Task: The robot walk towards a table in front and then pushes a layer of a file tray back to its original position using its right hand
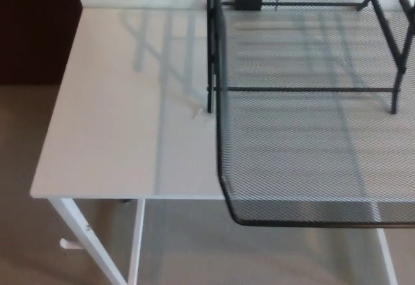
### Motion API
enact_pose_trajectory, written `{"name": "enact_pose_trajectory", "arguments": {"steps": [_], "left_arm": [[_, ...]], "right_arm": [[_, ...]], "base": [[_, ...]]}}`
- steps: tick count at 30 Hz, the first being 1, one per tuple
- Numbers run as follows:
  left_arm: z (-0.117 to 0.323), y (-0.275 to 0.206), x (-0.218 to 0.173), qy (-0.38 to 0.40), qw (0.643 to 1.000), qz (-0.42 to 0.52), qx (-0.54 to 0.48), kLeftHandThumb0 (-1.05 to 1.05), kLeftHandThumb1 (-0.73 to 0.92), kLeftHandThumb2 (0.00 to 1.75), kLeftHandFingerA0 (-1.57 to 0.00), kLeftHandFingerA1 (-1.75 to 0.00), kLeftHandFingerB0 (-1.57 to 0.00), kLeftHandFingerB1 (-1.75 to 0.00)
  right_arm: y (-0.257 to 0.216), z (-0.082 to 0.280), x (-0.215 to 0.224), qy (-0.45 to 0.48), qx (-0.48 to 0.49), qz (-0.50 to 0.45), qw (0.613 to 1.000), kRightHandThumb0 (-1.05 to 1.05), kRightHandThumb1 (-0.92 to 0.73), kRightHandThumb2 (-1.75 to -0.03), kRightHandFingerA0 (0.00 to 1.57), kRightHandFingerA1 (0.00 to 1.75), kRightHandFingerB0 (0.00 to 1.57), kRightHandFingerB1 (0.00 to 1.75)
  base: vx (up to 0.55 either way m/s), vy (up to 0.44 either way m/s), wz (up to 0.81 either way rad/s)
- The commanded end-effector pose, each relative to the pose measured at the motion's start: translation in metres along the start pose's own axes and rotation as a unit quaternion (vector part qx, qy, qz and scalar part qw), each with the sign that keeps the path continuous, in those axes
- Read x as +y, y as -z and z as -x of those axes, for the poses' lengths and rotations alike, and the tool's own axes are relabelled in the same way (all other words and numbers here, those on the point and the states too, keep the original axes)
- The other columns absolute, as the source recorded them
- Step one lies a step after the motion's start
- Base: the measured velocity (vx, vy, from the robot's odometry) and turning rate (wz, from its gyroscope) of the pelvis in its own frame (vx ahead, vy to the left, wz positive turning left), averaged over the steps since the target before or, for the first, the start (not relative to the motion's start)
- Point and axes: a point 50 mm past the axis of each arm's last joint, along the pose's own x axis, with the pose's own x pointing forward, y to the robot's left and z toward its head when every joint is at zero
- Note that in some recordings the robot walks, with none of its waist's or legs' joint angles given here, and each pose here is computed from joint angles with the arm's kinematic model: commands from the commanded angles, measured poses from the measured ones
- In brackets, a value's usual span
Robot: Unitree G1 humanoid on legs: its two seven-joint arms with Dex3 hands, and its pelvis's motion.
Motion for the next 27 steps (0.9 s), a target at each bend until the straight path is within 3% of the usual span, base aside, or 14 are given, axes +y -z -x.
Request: {"name": "enact_pose_trajectory", "arguments": {"steps": [1,2,8,14,18,19,24,27], "left_arm": [[0.001,0.003,0.002,-0.004,1.0,0.003,0.011,-0.02,0.69,0.58,-0.5,-0.47,-0.36,-0.38],[0.002,0.003,0.003,-0.004,1.0,0.003,0.01,-0.02,0.69,0.59,-0.5,-0.47,-0.35,-0.38],[0.001,0.001,0.004,-0.003,1.0,0.0,0.008,-0.04,0.69,0.58,-0.49,-0.46,-0.35,-0.38],[0.0,-0.002,0.005,-0.001,1.0,0.005,0.004,-0.04,0.69,0.59,-0.49,-0.47,-0.34,-0.38],[0.0,-0.002,0.003,0.0,1.0,0.006,0.006,-0.04,0.69,0.59,-0.5,-0.47,-0.35,-0.38],[0.0,-0.003,0.004,0.0,1.0,0.005,0.004,-0.04,0.69,0.59,-0.5,-0.46,-0.34,-0.37],[-0.001,-0.008,0.008,-0.004,1.0,0.005,-0.005,-0.03,0.68,0.59,-0.48,-0.46,-0.34,-0.38],[-0.002,-0.01,0.007,-0.004,1.0,0.0,-0.004,-0.03,0.69,0.59,-0.49,-0.47,-0.34,-0.38]], "right_arm": [[0.003,0.001,-0.004,0.006,0.009,0.007,1.0,-0.25,-0.51,-0.62,0.7,0.54,0.53,0.48],[0.003,0.001,-0.003,0.006,0.009,0.005,1.0,-0.18,-0.56,-0.56,0.73,0.5,0.56,0.43],[0.0,-0.002,-0.005,0.01,0.004,0.013,1.0,-0.26,-0.5,-0.62,0.71,0.55,0.54,0.48],[-0.002,-0.001,-0.006,0.011,-0.003,0.013,1.0,-0.18,-0.55,-0.57,0.74,0.51,0.55,0.44],[-0.006,0.005,-0.006,0.014,-0.018,0.015,1.0,-0.26,-0.5,-0.62,0.7,0.54,0.53,0.48],[-0.011,0.008,-0.005,0.013,-0.027,0.01,0.999,-0.17,-0.56,-0.56,0.7,0.48,0.55,0.43],[-0.029,0.036,-0.005,-0.001,-0.104,-0.012,0.994,-0.12,-0.56,-0.56,0.68,0.5,0.52,0.45],[-0.026,0.07,-0.004,0.001,-0.144,-0.093,0.985,-0.09,-0.55,-0.54,0.69,0.51,0.57,0.47]], "base": [[0.1,-0.013,0.03],[0.07,-0.032,0.25],[0.02,-0.017,0.03],[0.0,0.0,0.0],[0.0,0.0,0.0],[0.0,0.0,0.0],[0.0,0.0,0.0],[0.0,0.0,0.0]]}}
